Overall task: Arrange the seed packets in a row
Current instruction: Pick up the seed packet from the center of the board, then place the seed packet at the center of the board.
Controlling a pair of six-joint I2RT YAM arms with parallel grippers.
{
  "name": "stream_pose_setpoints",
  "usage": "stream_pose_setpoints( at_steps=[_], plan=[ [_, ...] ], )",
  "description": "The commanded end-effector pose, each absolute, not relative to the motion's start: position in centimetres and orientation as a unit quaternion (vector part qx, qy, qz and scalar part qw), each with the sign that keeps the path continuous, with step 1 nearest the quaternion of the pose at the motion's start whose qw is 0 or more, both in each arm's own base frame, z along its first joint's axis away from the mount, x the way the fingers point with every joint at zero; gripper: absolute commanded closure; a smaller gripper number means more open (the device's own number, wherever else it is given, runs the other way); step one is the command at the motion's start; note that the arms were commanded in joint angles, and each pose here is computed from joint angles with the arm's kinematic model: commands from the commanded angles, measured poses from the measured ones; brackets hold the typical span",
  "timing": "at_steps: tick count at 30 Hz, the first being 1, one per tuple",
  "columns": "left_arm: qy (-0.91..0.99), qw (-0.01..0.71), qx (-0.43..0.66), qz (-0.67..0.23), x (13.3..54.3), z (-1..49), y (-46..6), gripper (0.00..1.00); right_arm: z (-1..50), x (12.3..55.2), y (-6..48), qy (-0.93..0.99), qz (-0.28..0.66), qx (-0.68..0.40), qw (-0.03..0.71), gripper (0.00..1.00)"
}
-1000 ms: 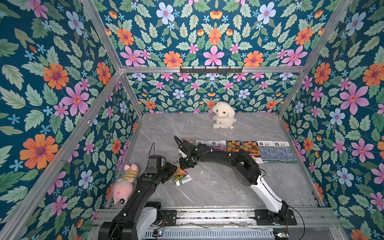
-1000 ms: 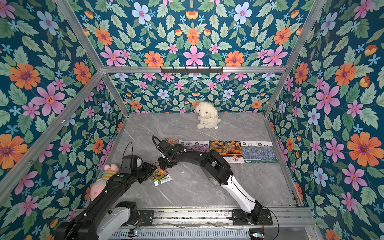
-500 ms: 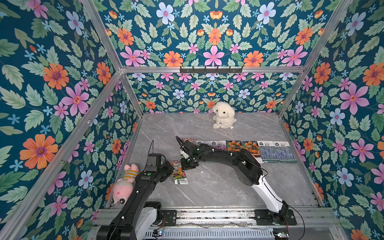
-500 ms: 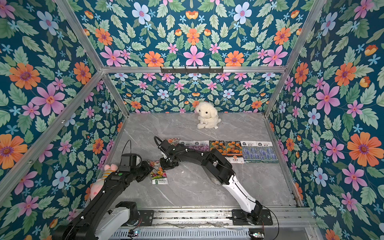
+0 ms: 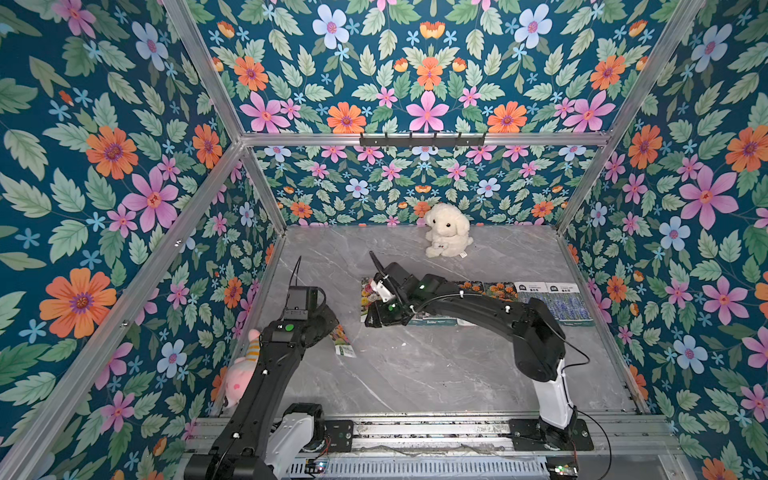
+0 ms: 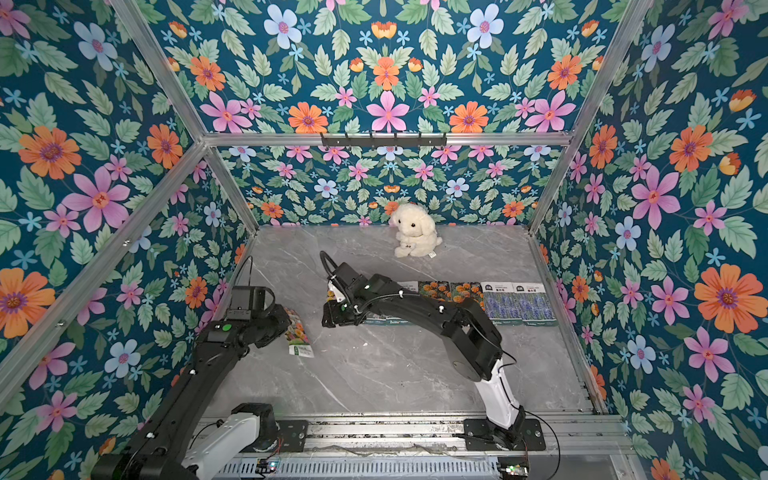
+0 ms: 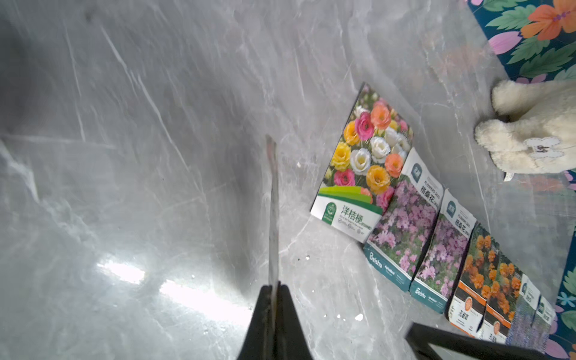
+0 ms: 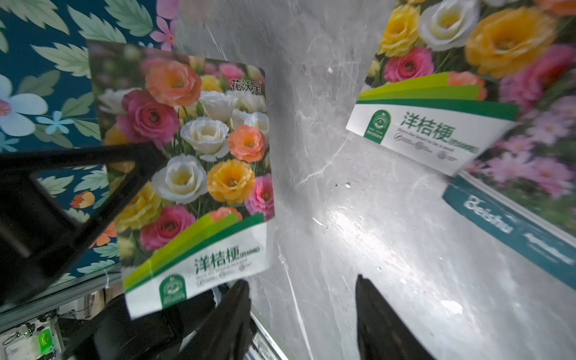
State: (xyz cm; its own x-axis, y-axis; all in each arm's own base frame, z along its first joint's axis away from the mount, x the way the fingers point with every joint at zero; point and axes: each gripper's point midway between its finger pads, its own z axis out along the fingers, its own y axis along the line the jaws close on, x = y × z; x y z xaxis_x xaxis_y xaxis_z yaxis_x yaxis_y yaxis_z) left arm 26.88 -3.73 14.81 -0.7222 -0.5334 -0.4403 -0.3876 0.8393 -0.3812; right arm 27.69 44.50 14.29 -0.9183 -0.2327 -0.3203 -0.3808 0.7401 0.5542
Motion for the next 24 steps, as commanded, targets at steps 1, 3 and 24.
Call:
stream_pose_setpoints(
  at_steps=[1, 3, 24],
  plan=[
    [0.931, 0.293, -0.18, -0.119, 28.9, 16.7, -4.1, 1.0, 16.0, 30.5, 41.6, 0.927, 0.303, -0.121, 0.184, 0.35],
    [0.935, 0.3, -0.143, -0.127, 30.8, 17.8, -4.9, 1.0, 16.7, 31.6, 39.0, 0.928, 0.289, -0.099, 0.213, 0.31],
    [0.937, 0.303, 0.044, -0.168, 43.7, 15.7, -7.1, 1.0, 18.3, 33.5, 20.7, 0.923, 0.223, 0.034, 0.31, 0.02]
  ],
)
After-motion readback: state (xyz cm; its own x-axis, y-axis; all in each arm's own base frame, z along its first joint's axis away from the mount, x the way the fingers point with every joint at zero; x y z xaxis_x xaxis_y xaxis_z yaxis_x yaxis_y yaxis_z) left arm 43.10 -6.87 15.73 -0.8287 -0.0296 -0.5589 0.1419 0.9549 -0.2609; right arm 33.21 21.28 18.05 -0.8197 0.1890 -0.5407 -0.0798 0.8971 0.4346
